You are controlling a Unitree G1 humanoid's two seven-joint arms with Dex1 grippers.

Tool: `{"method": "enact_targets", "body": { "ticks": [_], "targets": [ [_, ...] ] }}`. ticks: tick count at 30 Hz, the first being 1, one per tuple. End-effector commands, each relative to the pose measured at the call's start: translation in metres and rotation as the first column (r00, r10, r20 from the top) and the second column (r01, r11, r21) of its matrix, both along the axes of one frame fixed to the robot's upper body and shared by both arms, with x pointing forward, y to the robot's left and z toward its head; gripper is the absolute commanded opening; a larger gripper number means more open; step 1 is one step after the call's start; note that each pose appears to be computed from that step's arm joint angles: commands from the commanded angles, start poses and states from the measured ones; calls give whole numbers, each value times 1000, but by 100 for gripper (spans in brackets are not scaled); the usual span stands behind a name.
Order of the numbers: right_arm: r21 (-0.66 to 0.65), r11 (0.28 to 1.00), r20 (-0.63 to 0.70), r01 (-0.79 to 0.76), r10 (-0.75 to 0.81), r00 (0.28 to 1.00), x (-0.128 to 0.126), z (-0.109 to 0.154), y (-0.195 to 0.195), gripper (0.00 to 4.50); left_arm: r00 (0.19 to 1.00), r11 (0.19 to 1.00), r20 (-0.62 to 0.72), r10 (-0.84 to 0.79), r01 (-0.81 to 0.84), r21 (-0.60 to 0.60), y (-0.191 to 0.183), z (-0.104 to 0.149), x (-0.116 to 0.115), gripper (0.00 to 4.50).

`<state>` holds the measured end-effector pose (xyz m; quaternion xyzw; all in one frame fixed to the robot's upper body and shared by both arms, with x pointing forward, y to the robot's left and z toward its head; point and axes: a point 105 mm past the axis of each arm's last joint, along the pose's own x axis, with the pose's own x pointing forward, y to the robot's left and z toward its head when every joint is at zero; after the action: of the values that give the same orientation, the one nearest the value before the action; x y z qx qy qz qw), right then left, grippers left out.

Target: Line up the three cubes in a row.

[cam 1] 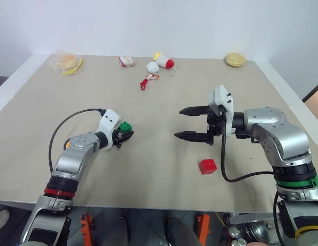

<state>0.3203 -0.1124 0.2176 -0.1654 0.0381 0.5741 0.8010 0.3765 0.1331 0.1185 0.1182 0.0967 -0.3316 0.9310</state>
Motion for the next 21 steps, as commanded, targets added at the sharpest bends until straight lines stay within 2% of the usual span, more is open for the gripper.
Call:
{"method": "enact_targets", "body": {
  "ticks": [1, 6, 8, 11, 16, 21],
  "targets": [
    [58, 998, 55, -9, 6, 998, -1, 23, 0, 450, 998, 999, 57, -32, 31, 14, -4, 16, 2, 135],
    [77, 992, 48, -102, 99, 994, -25, 29, 0, 450, 945, 951, 111, -306, 309, -6, -33, 35, -26, 135],
    [70, 985, 36, -160, 158, 987, -40, 29, -2, 450, 878, 884, 114, -466, 467, 15, -50, 38, -47, 135],
    [38, 979, 20, -202, 201, 979, -56, 22, -5, 450, 788, 791, 73, -611, 610, 40, -64, 34, -69, 135],
    [-23, 980, -10, -199, 198, 980, -66, 5, -16, 450, 701, 698, -3, -713, 710, 98, -73, 21, -84, 135],
    [-75, 987, -47, -139, 135, 990, -68, -12, -34, 450, 662, 651, -40, -749, 745, 144, -91, 10, -84, 135]
  ]
}}
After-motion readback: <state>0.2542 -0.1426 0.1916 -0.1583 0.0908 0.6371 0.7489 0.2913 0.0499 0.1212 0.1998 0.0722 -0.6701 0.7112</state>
